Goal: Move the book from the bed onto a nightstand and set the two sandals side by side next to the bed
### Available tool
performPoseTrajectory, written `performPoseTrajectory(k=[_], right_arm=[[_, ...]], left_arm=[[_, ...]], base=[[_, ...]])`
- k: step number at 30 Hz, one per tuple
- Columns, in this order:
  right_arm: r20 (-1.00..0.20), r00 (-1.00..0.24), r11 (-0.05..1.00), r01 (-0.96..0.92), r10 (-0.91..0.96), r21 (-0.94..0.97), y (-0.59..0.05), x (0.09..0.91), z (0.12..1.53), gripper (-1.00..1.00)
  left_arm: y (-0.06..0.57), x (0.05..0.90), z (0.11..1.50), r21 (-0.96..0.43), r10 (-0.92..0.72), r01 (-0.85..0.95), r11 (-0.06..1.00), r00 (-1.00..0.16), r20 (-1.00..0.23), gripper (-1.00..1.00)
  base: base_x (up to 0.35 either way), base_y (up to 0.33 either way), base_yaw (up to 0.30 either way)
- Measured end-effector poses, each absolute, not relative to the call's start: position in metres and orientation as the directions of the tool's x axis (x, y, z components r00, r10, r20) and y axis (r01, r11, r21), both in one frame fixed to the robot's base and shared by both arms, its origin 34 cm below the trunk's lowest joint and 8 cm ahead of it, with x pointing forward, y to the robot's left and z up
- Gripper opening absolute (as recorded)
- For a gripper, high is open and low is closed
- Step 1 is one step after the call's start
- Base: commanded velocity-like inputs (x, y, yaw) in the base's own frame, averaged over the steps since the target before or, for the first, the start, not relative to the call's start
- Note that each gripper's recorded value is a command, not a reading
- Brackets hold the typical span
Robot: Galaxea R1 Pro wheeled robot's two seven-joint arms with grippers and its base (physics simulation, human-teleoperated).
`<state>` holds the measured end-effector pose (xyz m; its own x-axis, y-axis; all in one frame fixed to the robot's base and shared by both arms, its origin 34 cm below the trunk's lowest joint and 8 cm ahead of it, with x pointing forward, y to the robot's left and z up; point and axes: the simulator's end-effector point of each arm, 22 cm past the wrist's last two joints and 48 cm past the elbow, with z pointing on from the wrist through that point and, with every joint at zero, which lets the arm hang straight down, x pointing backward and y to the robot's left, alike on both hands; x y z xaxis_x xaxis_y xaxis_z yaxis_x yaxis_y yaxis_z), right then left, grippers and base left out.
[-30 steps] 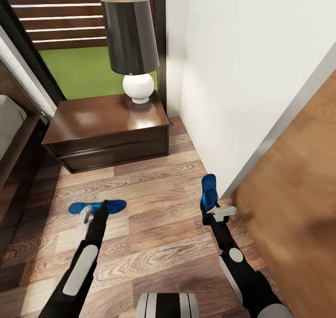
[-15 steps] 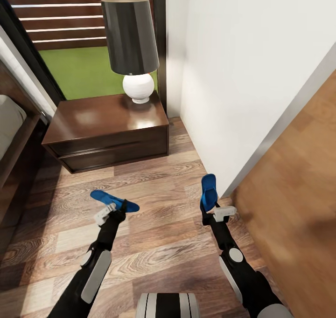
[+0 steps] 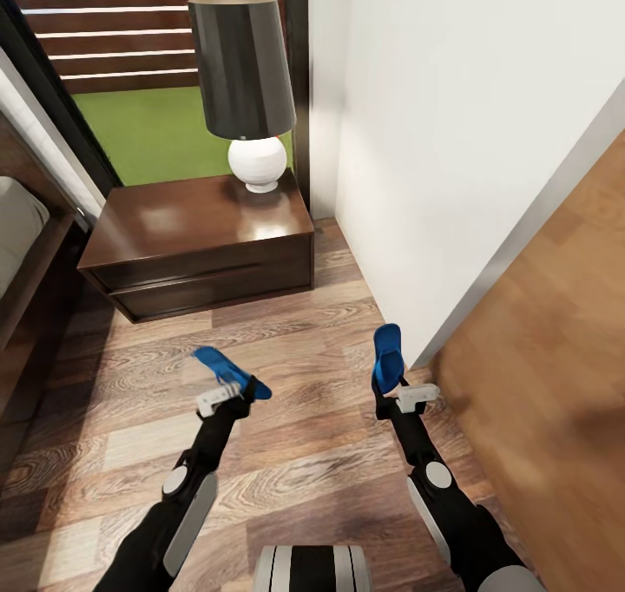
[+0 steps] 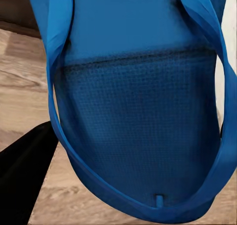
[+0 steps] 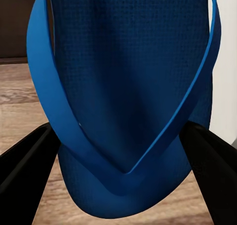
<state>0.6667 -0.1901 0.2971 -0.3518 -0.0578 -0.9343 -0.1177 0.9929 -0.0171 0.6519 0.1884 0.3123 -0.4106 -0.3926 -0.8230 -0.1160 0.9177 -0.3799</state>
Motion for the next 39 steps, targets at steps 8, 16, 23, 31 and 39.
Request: performPoseTrajectory(k=[8, 16, 23, 31, 39], right_arm=[[-0.934, -0.352, 0.993, -0.117, -0.057, -0.017, -0.190, 0.667, 0.297, -1.00], [-0.934, -0.352, 0.993, -0.118, -0.058, -0.017, -0.190, 0.667, 0.297, -1.00], [-0.934, -0.352, 0.993, -0.117, -0.056, -0.016, -0.190, 0.667, 0.297, -1.00], [-0.934, -0.354, 0.994, -0.112, -0.053, -0.014, -0.192, 0.667, 0.297, -1.00], [-0.934, -0.354, 0.994, -0.113, -0.053, -0.013, -0.191, 0.667, 0.297, -1.00]], left_arm=[[0.175, 0.641, 0.297, -0.222, -0.197, 0.003, 0.975, -0.451, -0.871, -1.00], [0.175, 0.641, 0.299, -0.212, -0.188, 0.009, 0.977, -0.431, -0.883, -1.00], [0.161, 0.627, 0.282, -0.191, -0.147, 0.046, 0.980, -0.473, -0.869, -1.00], [0.156, 0.623, 0.278, -0.210, -0.165, 0.041, 0.977, -0.479, -0.862, -1.00], [0.160, 0.618, 0.269, -0.289, -0.271, -0.041, 0.956, -0.499, -0.823, -1.00]], base=[[0.000, 0.000, 0.000], [0.000, 0.000, 0.000], [0.000, 0.000, 0.000], [0.000, 0.000, 0.000], [0.000, 0.000, 0.000]])
